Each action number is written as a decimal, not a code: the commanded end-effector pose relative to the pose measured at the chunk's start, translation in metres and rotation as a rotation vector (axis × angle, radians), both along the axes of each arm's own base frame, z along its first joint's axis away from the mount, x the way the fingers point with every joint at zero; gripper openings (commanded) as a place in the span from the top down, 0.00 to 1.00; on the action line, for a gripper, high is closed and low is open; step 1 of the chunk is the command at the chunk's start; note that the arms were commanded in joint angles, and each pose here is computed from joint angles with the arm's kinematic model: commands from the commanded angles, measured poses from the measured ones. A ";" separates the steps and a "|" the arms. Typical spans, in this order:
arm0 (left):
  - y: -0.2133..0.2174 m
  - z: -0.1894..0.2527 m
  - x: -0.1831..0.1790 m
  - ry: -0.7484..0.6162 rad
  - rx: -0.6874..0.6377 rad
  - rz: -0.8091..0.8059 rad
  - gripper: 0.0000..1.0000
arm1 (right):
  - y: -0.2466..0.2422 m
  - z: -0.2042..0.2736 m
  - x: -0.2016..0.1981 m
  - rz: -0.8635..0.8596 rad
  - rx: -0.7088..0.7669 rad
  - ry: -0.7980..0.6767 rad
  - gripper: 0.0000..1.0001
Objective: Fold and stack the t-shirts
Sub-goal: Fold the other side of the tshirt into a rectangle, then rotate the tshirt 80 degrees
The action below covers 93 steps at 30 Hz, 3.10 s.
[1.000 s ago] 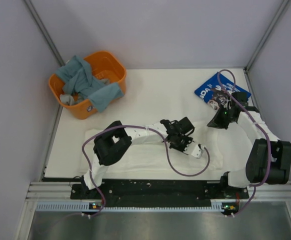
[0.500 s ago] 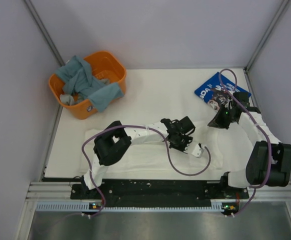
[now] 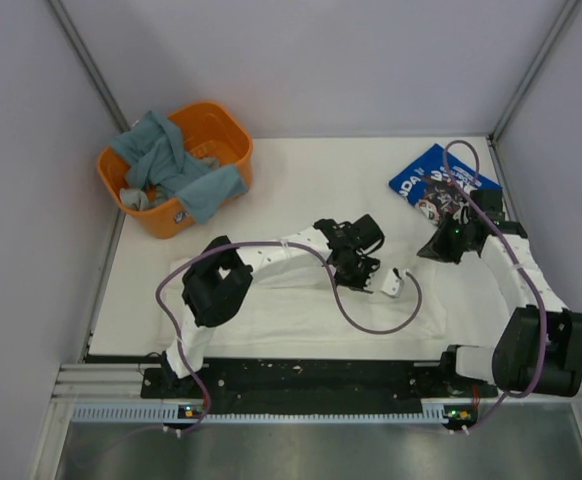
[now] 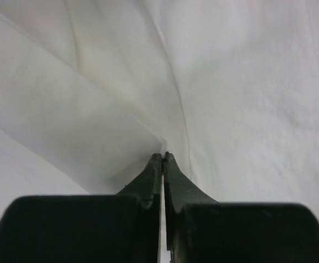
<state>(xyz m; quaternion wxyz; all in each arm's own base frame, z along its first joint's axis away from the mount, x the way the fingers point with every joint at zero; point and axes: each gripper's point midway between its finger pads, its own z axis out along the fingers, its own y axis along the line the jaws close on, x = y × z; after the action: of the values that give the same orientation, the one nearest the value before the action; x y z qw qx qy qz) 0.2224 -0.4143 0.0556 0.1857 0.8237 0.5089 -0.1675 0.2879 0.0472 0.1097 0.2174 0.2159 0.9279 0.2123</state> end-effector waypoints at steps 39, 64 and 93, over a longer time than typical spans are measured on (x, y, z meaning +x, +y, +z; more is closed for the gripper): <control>0.046 0.003 -0.059 0.393 -0.051 -0.104 1.00 | 0.010 -0.073 -0.172 -0.541 0.113 0.361 0.87; 0.237 0.035 0.067 0.158 0.035 0.648 0.86 | -0.024 -0.023 0.049 -0.176 -0.145 -0.075 0.48; 0.434 -0.054 -0.043 0.244 0.363 1.100 0.82 | 0.132 -0.089 0.233 0.236 -0.142 -0.023 0.76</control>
<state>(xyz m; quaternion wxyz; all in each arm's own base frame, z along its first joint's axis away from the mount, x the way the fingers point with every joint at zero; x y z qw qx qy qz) 0.2530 0.0226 0.0168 0.1424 0.4186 0.8968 0.0138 0.5055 0.1460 0.0320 0.2299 0.1251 0.9512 0.1637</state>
